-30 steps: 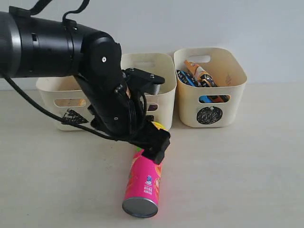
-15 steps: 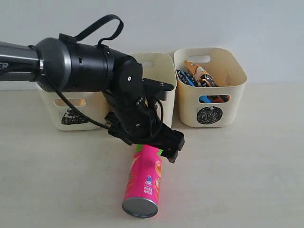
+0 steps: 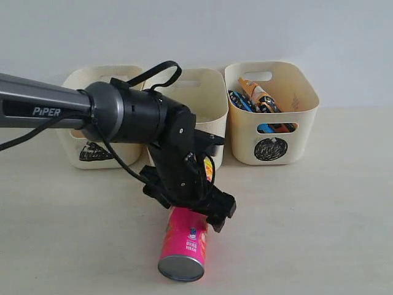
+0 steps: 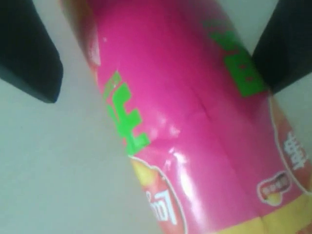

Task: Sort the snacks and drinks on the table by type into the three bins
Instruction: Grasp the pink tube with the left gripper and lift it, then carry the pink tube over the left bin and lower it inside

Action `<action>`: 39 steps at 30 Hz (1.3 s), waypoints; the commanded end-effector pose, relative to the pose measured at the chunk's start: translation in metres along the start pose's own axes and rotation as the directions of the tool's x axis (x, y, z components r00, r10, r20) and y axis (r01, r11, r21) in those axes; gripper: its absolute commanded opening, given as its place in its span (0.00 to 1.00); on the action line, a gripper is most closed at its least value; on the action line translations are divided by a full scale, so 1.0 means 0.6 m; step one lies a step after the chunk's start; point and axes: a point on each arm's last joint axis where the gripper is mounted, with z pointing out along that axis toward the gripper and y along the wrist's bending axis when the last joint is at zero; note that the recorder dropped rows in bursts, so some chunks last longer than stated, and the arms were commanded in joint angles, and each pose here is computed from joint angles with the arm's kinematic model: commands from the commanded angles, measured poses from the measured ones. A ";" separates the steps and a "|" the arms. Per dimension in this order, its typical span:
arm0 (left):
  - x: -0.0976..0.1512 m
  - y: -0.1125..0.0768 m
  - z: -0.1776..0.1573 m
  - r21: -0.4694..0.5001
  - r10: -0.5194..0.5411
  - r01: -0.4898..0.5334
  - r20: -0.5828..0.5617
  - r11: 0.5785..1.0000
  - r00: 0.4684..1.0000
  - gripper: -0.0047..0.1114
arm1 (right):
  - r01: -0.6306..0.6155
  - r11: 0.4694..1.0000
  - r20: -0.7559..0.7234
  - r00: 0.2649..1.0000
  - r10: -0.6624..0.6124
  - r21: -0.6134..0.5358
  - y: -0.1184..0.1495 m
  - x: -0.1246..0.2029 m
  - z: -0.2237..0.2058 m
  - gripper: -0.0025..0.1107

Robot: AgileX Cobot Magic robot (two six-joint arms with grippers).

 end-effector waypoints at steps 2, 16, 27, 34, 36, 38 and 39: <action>-0.004 -0.003 -0.001 0.000 -0.005 0.005 0.016 1.000 1.000 0.57 | 0.008 1.000 0.010 1.000 -0.008 0.008 -0.001 0.001 0.000 0.02; -0.001 -0.015 -0.030 0.012 0.098 -0.098 0.011 0.995 0.995 0.08 | 0.008 1.000 0.010 1.000 -0.008 0.008 -0.001 0.001 0.000 0.02; 0.002 -0.021 -0.190 0.015 0.211 -0.216 0.155 0.976 0.965 0.08 | 0.008 1.000 0.010 1.000 -0.008 0.008 -0.001 0.001 0.000 0.02; 0.014 0.011 -0.300 -0.019 0.202 -0.206 0.289 0.978 0.936 0.08 | 0.008 1.000 0.010 1.000 -0.008 0.008 -0.001 0.001 0.000 0.02; 0.013 0.037 -0.324 -0.033 0.169 -0.168 0.337 0.985 0.926 0.08 | 0.008 1.000 0.010 1.000 -0.008 0.008 -0.001 0.001 0.000 0.02; 0.012 0.070 -0.343 -0.048 0.125 -0.115 0.376 0.992 0.918 0.08 | 0.008 1.000 0.010 1.000 -0.008 0.008 -0.001 0.001 0.000 0.02; 0.012 0.087 -0.349 -0.055 0.102 -0.087 0.389 0.995 0.915 0.08 | 0.008 1.000 0.010 1.000 -0.008 0.008 -0.001 0.001 0.000 0.02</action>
